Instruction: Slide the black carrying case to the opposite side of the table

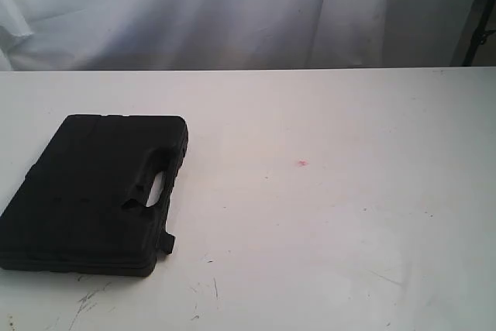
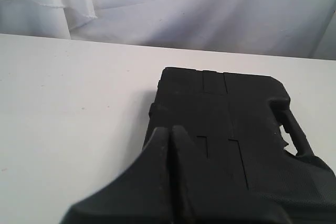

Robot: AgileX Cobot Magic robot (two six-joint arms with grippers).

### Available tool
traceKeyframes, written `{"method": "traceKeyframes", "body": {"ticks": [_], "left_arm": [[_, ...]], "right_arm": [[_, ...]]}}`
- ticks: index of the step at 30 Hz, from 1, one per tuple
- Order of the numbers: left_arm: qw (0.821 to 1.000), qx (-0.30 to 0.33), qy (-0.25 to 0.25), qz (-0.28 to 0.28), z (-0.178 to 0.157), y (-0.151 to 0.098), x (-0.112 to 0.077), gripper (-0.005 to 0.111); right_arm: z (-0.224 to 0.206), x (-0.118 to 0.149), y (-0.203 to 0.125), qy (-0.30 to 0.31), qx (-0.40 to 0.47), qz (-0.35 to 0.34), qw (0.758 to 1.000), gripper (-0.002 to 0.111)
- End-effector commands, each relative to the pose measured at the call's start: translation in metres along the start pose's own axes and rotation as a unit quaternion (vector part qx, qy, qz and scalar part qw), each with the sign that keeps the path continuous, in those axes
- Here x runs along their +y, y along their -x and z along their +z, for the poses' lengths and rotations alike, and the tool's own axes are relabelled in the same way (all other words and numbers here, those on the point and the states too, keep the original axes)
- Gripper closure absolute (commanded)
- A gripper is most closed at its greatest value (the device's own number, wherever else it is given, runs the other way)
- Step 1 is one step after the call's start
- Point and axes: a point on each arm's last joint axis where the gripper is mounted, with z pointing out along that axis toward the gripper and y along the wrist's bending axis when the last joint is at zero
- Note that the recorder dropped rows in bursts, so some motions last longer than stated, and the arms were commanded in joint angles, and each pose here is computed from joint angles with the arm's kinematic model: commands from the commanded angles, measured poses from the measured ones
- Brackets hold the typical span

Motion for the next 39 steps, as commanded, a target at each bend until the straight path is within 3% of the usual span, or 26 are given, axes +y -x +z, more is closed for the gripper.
{"method": "traceKeyframes", "body": {"ticks": [1, 8, 17, 29, 36, 39], "left_arm": [[1.0, 0.0, -0.003, -0.005, 0.001, -0.001, 0.0, 0.107], [1.0, 0.0, -0.003, -0.005, 0.001, -0.001, 0.0, 0.107], [0.998, -0.007, 0.013, 0.061, 0.0, 0.0, 0.003, 0.107], [0.981, -0.19, -0.008, 0.041, -0.006, 0.033, -0.003, 0.107], [0.976, -0.212, -0.011, 0.04, -0.008, 0.037, -0.003, 0.107], [0.973, -0.228, -0.02, 0.008, -0.009, 0.039, -0.004, 0.107]], "right_arm": [[0.0, 0.0, -0.001, 0.002, 0.002, 0.001, 1.0, 0.108], [0.0, 0.0, -0.001, 0.002, 0.002, 0.001, 1.0, 0.108], [0.0, 0.0, -0.001, 0.002, 0.002, 0.001, 1.0, 0.108], [0.0, 0.0, -0.001, 0.002, 0.002, 0.001, 1.0, 0.108], [0.0, 0.0, -0.001, 0.002, 0.002, 0.001, 1.0, 0.108], [0.0, 0.0, -0.001, 0.002, 0.002, 0.001, 1.0, 0.108]]}}
